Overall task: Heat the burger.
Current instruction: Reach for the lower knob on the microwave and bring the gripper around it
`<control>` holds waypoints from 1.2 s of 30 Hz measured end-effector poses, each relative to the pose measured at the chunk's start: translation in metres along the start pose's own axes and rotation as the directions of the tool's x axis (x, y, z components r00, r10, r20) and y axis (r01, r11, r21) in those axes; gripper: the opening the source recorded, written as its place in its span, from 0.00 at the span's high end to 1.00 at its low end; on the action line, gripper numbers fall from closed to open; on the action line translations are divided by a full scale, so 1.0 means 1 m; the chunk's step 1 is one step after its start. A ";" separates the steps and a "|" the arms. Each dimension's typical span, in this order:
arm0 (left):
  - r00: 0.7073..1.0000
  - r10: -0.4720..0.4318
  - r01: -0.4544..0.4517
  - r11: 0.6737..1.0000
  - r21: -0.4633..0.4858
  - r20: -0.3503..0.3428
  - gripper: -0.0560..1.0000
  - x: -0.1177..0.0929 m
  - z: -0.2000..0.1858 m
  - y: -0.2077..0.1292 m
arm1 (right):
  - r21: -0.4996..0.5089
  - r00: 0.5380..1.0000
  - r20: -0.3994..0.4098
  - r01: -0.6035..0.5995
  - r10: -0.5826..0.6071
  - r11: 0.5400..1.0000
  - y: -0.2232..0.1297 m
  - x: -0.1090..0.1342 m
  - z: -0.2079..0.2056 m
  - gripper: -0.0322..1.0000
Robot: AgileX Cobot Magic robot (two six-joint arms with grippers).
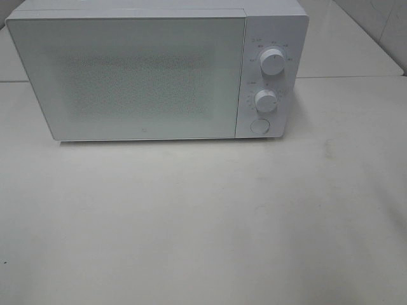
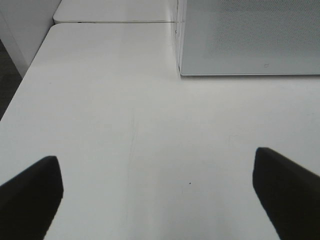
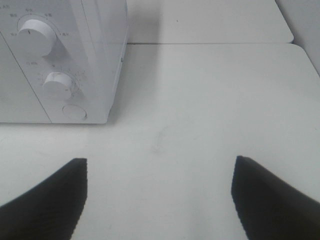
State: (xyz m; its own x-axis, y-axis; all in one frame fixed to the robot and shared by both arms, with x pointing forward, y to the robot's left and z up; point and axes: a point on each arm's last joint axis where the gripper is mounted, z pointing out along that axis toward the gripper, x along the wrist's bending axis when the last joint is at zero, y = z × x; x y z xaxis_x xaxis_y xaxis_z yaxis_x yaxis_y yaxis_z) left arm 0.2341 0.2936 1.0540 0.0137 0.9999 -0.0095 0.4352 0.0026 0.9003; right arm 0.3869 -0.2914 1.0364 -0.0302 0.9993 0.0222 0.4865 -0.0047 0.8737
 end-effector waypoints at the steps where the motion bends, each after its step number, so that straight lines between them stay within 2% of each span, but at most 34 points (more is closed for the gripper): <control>1: 1.000 0.000 0.000 1.000 0.000 0.000 0.03 0.000 0.000 0.000 | 0.000 1.000 0.000 0.000 0.000 1.000 0.000 0.000 0.000 0.23; 12: 1.000 0.000 0.000 1.000 0.000 0.000 0.03 0.000 0.000 0.000 | -0.103 0.999 -0.020 -0.029 0.027 0.994 0.011 0.002 0.045 0.23; 20: 1.000 0.000 0.000 1.000 0.000 0.000 0.03 0.000 0.000 0.000 | -0.235 0.999 -0.042 -0.036 0.027 0.971 0.015 0.004 0.081 0.23; 29: 1.000 0.000 0.000 1.000 0.000 0.000 0.03 0.000 0.000 0.000 | -0.297 0.998 -0.050 -0.055 0.042 0.953 0.015 0.005 0.097 0.23; 36: 1.000 0.000 0.000 1.000 0.000 0.000 0.03 0.000 0.000 0.000 | -0.307 0.998 -0.060 -0.018 0.000 0.951 -0.003 0.030 0.110 0.23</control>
State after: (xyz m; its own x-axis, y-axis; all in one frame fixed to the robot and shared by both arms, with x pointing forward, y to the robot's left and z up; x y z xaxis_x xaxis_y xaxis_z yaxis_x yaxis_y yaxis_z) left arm 0.2341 0.2936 1.0540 0.0137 0.9999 -0.0095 0.4352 0.0026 0.9003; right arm 0.4803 -0.2571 0.9808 -0.0826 0.9953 0.0511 0.1950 -0.0341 0.9802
